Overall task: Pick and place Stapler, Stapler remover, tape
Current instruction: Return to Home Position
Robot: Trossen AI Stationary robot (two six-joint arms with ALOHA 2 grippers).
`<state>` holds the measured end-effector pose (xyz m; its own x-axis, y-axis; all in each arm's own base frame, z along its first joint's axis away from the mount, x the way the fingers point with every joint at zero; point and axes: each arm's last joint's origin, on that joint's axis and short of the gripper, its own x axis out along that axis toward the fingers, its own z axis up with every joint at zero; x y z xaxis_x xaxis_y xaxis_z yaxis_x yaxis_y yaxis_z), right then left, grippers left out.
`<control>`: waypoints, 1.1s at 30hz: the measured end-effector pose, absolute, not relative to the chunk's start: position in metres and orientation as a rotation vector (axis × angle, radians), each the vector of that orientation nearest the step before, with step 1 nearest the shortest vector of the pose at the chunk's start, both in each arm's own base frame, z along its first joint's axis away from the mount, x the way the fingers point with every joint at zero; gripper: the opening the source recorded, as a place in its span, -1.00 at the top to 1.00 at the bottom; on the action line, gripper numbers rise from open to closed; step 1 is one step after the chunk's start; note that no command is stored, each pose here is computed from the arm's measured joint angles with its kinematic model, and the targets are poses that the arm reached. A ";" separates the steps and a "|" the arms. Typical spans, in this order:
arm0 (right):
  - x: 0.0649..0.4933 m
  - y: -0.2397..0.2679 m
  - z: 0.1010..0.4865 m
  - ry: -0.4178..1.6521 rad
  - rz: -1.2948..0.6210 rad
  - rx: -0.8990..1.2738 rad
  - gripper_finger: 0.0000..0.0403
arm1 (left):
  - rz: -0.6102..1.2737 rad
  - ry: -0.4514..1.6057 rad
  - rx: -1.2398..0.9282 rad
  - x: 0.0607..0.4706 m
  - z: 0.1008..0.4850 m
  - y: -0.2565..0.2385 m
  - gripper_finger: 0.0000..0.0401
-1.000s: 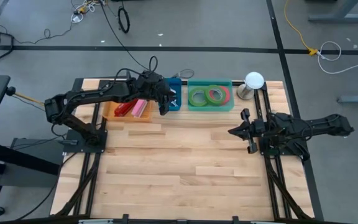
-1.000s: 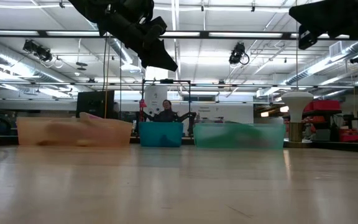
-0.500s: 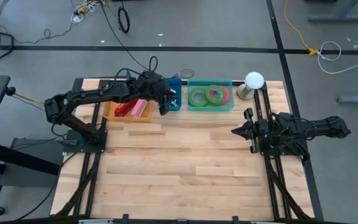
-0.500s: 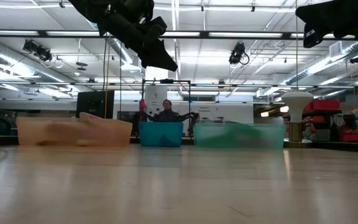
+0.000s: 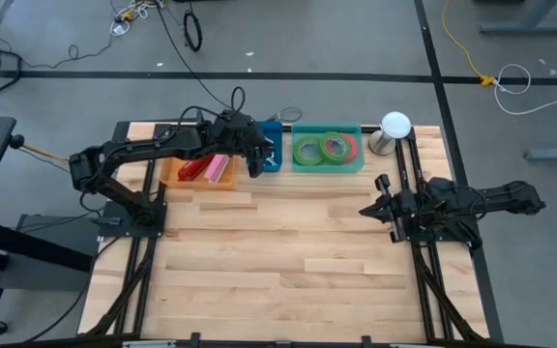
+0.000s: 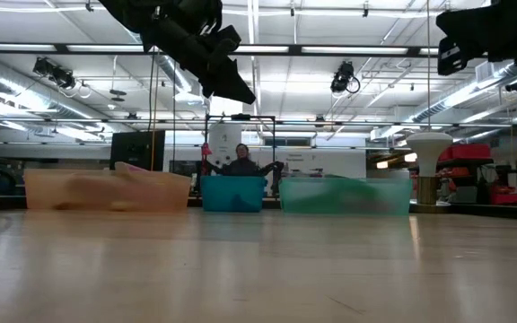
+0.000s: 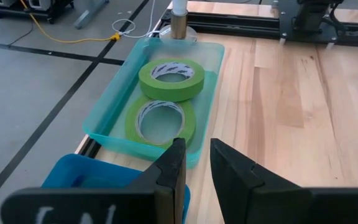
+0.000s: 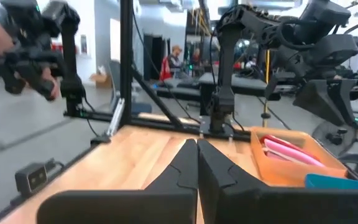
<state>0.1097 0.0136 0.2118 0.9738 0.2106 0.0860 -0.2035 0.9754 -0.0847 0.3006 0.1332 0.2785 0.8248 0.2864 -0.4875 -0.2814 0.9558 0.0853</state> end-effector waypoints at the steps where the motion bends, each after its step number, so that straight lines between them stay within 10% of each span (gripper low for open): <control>1: 0.110 0.014 0.208 -0.118 0.216 -0.062 1.00 | 0.302 0.519 0.009 0.301 0.278 0.133 0.62; 33: 0.112 0.014 0.165 0.051 0.215 -0.067 1.00 | 0.308 0.516 -0.016 0.301 0.278 0.133 0.62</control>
